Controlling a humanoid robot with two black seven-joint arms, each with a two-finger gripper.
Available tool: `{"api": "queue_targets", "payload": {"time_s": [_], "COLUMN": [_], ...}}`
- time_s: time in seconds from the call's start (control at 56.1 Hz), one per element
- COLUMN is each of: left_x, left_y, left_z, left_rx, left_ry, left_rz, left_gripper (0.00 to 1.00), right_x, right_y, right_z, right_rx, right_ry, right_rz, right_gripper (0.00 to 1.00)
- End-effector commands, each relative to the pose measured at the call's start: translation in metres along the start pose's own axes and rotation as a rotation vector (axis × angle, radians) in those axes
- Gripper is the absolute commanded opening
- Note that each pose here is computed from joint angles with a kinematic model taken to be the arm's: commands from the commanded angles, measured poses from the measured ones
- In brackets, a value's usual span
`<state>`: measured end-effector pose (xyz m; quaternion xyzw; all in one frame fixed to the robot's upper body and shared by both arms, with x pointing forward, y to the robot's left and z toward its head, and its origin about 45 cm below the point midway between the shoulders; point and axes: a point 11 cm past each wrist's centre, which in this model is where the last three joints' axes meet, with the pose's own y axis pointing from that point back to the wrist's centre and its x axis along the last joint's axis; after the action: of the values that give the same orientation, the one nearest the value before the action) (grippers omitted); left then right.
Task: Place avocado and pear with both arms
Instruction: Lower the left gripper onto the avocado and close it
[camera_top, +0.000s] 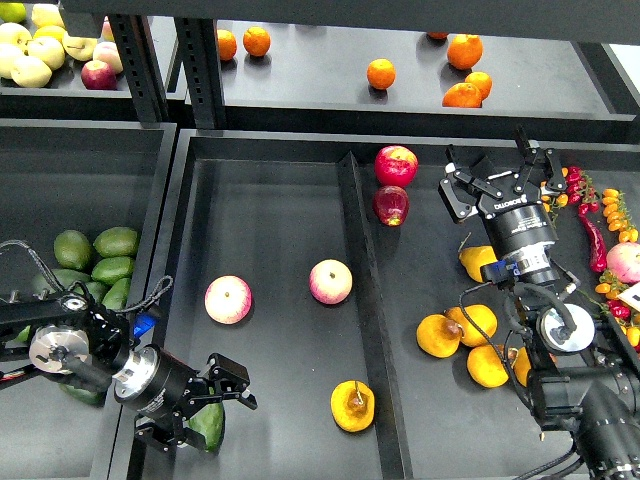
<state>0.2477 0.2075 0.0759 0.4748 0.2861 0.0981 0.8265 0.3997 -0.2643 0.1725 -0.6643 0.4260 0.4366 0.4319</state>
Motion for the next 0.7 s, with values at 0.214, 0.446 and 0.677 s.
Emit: {"api": "queue_targets", "payload": {"time_s": [0.214, 0.446, 0.677], "left_x": [0.022, 0.036, 0.048], "left_y": [-0.016, -0.015, -0.013], "left_z": [-0.006, -0.026, -0.034], "left_rx": [0.061, 0.121, 0.144], "left_ry": [0.005, 0.032, 0.055], "left_rz": [0.064, 0.105, 0.142], "left_gripper": [0.99, 0.99, 0.99], "right_x": [0.0, 0.003, 0.003], "right_y": [0.001, 0.005, 0.005], "right_z": [0.0, 0.001, 0.001], "right_rx": [0.001, 0.003, 0.0], "right_ry": [-0.001, -0.005, -0.003], "right_rz": [-0.001, 0.008, 0.008], "right_gripper": [1.0, 1.0, 1.0]}}
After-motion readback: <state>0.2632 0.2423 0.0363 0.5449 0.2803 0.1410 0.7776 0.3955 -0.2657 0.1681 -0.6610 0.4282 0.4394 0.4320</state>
